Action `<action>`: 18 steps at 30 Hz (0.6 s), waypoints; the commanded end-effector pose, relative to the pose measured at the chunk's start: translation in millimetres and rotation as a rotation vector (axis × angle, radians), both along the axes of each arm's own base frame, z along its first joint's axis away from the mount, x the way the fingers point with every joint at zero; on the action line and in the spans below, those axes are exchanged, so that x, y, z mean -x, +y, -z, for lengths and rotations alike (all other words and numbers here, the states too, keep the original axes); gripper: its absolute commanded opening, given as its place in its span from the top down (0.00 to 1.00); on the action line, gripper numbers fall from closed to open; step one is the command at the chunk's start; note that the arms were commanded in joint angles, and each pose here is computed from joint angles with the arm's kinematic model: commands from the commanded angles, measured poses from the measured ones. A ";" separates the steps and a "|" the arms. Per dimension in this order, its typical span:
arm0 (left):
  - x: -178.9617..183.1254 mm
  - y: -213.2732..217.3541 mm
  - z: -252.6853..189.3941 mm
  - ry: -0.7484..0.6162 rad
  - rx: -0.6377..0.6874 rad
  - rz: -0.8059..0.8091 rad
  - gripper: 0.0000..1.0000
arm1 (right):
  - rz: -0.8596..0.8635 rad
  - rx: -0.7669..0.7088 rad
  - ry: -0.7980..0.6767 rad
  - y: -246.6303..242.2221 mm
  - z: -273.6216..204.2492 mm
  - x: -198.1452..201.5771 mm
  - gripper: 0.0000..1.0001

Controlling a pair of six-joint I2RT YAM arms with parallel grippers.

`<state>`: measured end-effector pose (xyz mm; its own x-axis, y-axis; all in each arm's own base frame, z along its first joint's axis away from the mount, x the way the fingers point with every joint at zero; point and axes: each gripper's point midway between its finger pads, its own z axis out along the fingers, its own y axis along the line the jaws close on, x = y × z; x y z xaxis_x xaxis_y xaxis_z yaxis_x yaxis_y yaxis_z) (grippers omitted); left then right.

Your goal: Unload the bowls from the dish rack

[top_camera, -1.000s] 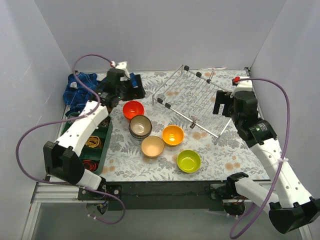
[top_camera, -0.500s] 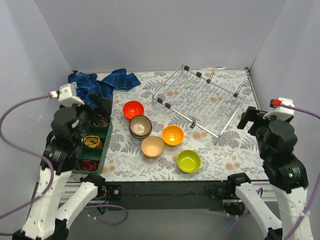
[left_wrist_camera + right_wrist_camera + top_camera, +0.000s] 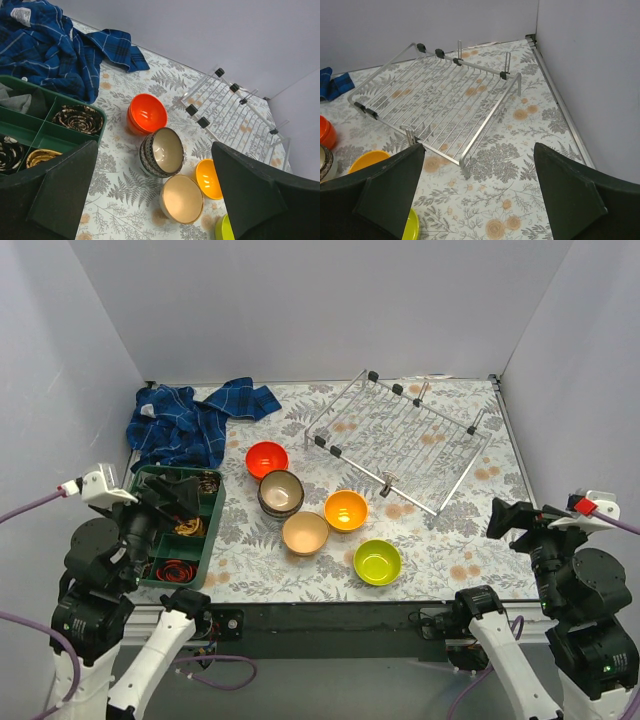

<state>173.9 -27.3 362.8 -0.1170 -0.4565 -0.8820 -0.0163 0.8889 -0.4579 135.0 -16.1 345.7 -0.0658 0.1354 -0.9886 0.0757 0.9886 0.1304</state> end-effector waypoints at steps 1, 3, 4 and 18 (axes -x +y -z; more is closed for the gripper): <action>20.6 1.1 6.4 0.021 0.015 0.024 0.02 | -0.059 -0.044 -0.013 8.6 2.8 13.0 0.02; 26.7 -0.4 5.5 0.009 0.022 0.042 0.02 | -0.066 -0.046 -0.013 8.7 3.9 17.0 0.01; 28.6 -1.7 5.7 0.002 0.024 0.053 0.02 | -0.074 -0.047 -0.011 9.7 4.7 18.0 0.02; 36.2 3.3 29.4 0.005 0.112 0.011 0.02 | -0.093 -0.069 -0.005 9.0 11.9 34.3 0.01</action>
<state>137.9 -25.0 339.6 -0.1192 -0.5242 -0.8432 0.0144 0.8483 -0.5294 110.1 -5.5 326.1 -0.1111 0.1800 -0.9774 -0.0028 0.9834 0.1814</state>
